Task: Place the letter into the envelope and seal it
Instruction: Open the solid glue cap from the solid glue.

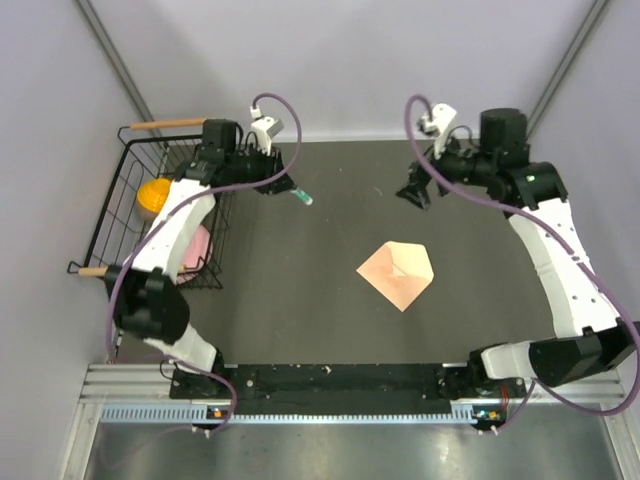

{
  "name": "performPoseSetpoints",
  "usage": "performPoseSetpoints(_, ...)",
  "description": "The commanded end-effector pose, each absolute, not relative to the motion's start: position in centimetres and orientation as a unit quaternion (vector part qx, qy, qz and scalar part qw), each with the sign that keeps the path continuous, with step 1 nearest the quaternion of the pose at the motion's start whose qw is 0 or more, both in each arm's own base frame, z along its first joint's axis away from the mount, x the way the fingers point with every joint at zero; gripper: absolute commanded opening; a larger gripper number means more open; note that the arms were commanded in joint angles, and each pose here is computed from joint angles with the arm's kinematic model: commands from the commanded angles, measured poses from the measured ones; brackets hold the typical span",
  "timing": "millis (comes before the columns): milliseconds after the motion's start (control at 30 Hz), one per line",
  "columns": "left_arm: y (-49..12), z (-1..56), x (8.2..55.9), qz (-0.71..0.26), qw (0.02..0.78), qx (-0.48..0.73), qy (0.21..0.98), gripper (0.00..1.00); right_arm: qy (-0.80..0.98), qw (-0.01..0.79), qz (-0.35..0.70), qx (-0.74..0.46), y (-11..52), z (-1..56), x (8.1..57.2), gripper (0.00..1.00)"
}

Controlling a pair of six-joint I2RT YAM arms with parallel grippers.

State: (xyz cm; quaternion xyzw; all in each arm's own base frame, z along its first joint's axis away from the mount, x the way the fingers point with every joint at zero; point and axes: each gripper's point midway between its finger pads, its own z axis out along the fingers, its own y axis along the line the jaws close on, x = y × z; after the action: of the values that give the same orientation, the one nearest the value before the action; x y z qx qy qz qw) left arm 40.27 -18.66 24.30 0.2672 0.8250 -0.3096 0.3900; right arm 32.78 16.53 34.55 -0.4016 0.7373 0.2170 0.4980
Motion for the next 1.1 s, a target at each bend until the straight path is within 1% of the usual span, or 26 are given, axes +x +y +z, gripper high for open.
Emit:
performPoseSetpoints(0, -22.3, 29.8, 33.9, -0.457, 0.374, 0.269, 0.761, 0.00, 0.722, 0.456, 0.226, -0.468, 20.4, 33.1, 29.8, 0.99)
performPoseSetpoints(33, -22.8, 29.7, 32.8, -0.474, 0.361, 0.267, 0.757, 0.00, 0.718, 0.454, 0.227, -0.477, 21.0, 32.9, 29.4, 0.99)
performPoseSetpoints(67, -23.2, 31.0, 31.7, -0.494, 0.359, 0.266, 0.745, 0.00, 0.708, 0.446, 0.234, -0.495, 22.4, 32.6, 28.5, 0.99)
performPoseSetpoints(167, -24.3, 32.4, 29.4, -0.526, 0.347, 0.271, 0.728, 0.00, 0.685, 0.447, 0.240, -0.523, 24.9, 32.3, 27.4, 0.99)
performPoseSetpoints(367, -26.1, 32.9, 26.4, -0.560, 0.315, 0.272, 0.717, 0.00, 0.656, 0.438, 0.256, -0.559, 28.6, 31.7, 25.4, 0.95)
performPoseSetpoints(500, -26.7, 33.0, 25.5, -0.572, 0.308, 0.270, 0.711, 0.00, 0.659, 0.410, 0.281, -0.564, 30.3, 30.2, 24.4, 0.84)
performPoseSetpoints(667, -26.9, 33.4, 25.5, -0.581, 0.304, 0.263, 0.708, 0.00, 0.662, 0.395, 0.291, -0.567, 31.1, 29.1, 24.1, 0.73)
performPoseSetpoints(700, -26.9, 33.4, 25.5, -0.582, 0.302, 0.261, 0.708, 0.00, 0.663, 0.392, 0.292, -0.568, 31.3, 28.8, 24.1, 0.68)
performPoseSetpoints(767, -26.9, 33.6, 25.5, -0.584, 0.303, 0.261, 0.707, 0.00, 0.662, 0.386, 0.295, -0.571, 31.6, 28.4, 23.8, 0.65)
performPoseSetpoints(867, -27.1, 33.5, 25.3, -0.587, 0.297, 0.260, 0.706, 0.00, 0.662, 0.381, 0.296, -0.574, 31.8, 28.0, 23.7, 0.55)
performPoseSetpoints(900, -27.2, 33.4, 25.2, -0.588, 0.295, 0.259, 0.707, 0.00, 0.661, 0.382, 0.297, -0.573, 31.8, 28.0, 23.8, 0.51)
performPoseSetpoints(967, -27.2, 33.2, 25.0, -0.588, 0.293, 0.257, 0.709, 0.00, 0.660, 0.382, 0.299, -0.574, 32.0, 28.0, 23.7, 0.46)
performPoseSetpoints(1067, -27.3, 32.9, 24.8, -0.589, 0.288, 0.255, 0.711, 0.00, 0.656, 0.385, 0.298, -0.576, 32.1, 28.0, 23.8, 0.30)
